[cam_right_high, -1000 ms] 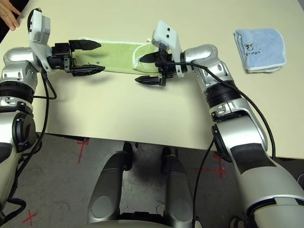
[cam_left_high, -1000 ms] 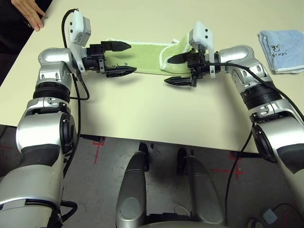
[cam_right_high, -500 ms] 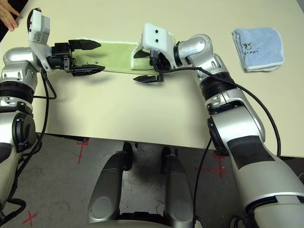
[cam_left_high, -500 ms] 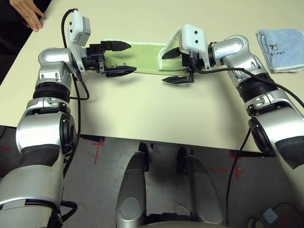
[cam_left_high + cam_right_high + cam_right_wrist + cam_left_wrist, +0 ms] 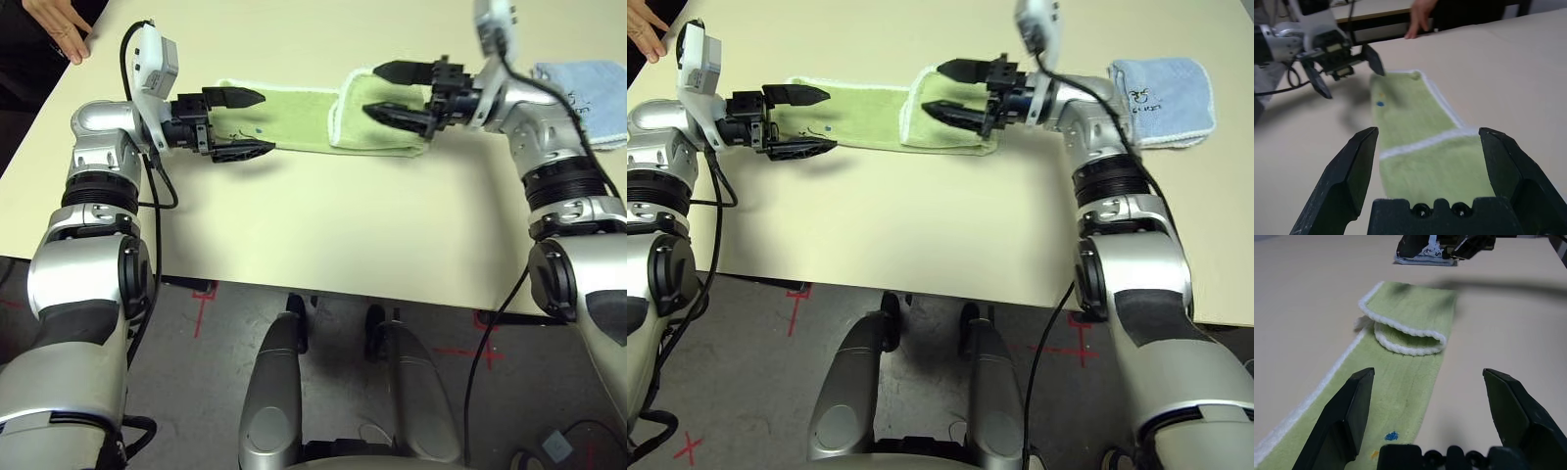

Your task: Fold the towel and set it aside.

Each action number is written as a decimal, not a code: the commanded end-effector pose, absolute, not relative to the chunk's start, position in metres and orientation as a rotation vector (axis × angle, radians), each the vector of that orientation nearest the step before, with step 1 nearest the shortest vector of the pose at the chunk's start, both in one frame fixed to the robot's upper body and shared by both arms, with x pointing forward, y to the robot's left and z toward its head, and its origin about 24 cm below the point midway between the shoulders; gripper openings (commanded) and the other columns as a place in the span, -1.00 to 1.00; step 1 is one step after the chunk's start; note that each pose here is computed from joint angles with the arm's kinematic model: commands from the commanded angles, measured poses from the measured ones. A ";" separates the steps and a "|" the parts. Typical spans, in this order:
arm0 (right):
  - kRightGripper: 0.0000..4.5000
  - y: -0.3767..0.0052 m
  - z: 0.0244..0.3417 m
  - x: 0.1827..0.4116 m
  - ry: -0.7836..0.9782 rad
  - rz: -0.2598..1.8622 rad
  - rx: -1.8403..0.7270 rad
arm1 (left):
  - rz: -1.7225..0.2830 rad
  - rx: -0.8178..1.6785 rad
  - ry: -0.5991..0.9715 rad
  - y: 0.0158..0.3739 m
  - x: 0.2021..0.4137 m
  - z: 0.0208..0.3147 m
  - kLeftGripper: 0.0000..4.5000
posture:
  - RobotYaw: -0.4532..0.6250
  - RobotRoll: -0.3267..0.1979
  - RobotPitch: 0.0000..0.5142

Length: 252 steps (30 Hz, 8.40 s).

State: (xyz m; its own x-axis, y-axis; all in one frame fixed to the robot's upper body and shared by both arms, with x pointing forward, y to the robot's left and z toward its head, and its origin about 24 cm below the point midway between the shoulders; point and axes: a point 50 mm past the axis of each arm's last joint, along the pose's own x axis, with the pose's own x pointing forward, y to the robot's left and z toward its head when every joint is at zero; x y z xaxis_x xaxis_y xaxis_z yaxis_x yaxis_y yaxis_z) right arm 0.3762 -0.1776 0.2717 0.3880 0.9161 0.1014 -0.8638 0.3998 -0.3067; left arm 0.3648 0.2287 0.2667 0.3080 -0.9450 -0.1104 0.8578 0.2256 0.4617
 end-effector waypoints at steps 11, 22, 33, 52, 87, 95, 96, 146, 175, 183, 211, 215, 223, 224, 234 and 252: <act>0.99 -0.250 0.213 0.359 -0.226 0.974 -0.277 | -1.257 0.480 -0.201 0.237 0.360 0.262 1.00 | 0.00 0.25 0.43; 0.99 -0.248 0.207 0.352 -0.216 0.991 -0.251 | -1.245 0.475 -0.208 0.239 0.359 0.259 1.00 | -0.01 0.25 0.38; 0.99 -0.247 0.207 0.346 -0.239 1.002 -0.317 | -1.246 0.473 -0.216 0.238 0.359 0.258 1.00 | 0.00 0.25 0.37; -0.98 -0.195 0.212 0.371 -0.305 1.079 -0.196 | -1.248 0.468 -0.220 0.236 0.360 0.258 1.00 | 0.01 0.25 0.38; -0.98 -0.156 0.263 0.397 -0.396 1.055 -0.039 | -1.282 0.489 -0.245 0.225 0.362 0.262 1.00 | 0.10 0.25 0.42; -0.98 -0.140 0.269 0.410 -0.376 0.873 0.014 | -1.275 0.491 -0.246 0.226 0.362 0.264 1.00 | 0.12 0.25 0.41; -0.98 -0.136 0.267 0.412 -0.364 0.837 0.009 | -1.270 0.488 -0.245 0.226 0.362 0.264 1.00 | 0.12 0.25 0.41; -0.98 -0.263 0.212 0.343 -0.186 1.143 -0.537 | -1.235 0.478 -0.260 0.228 0.363 0.262 1.00 | -0.03 0.25 0.38; 0.99 -0.277 0.210 0.333 -0.176 1.070 -0.350 | -1.139 0.574 -0.203 0.271 0.342 0.267 1.00 | 0.02 0.25 0.37; 0.99 -0.275 0.209 0.329 -0.182 1.093 -0.344 | -0.694 0.067 0.095 0.296 0.356 0.277 1.00 | 0.02 0.25 0.37; 0.99 -0.263 0.212 0.328 -0.192 1.117 -0.347 | -0.537 -0.541 0.491 0.259 0.358 0.244 1.00 | 0.01 0.25 0.43; 0.99 -0.263 0.212 0.328 -0.191 1.119 -0.354 | -0.481 -0.554 0.441 0.260 0.367 0.247 1.00 | 0.01 0.25 0.43; 0.99 -0.259 0.214 0.329 -0.197 1.122 -0.362 | -0.463 -0.588 0.385 0.256 0.375 0.252 1.00 | 0.02 0.25 0.43; 0.99 -0.259 0.215 0.329 -0.197 1.122 -0.363 | -0.469 -0.588 0.388 0.255 0.375 0.252 1.00 | 0.01 0.25 0.43; 1.00 -0.260 0.215 0.329 -0.197 1.116 -0.371 | -0.516 -0.581 0.444 0.251 0.371 0.253 0.72 | 0.01 0.25 0.43; 1.00 -0.256 0.215 0.330 -0.200 1.118 -0.373 | -0.490 -0.509 0.515 0.262 0.364 0.254 1.00 | 0.02 0.25 0.43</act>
State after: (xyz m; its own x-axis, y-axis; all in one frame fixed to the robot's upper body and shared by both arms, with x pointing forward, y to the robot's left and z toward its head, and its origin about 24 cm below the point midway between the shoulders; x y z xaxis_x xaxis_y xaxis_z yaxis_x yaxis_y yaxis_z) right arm 0.3315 -0.2581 0.2170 0.4365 0.8996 -0.0107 -0.8325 0.3994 -0.3839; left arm 0.3666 0.2547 0.2620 0.7659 -0.5808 -0.2758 0.3602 0.7429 -0.5641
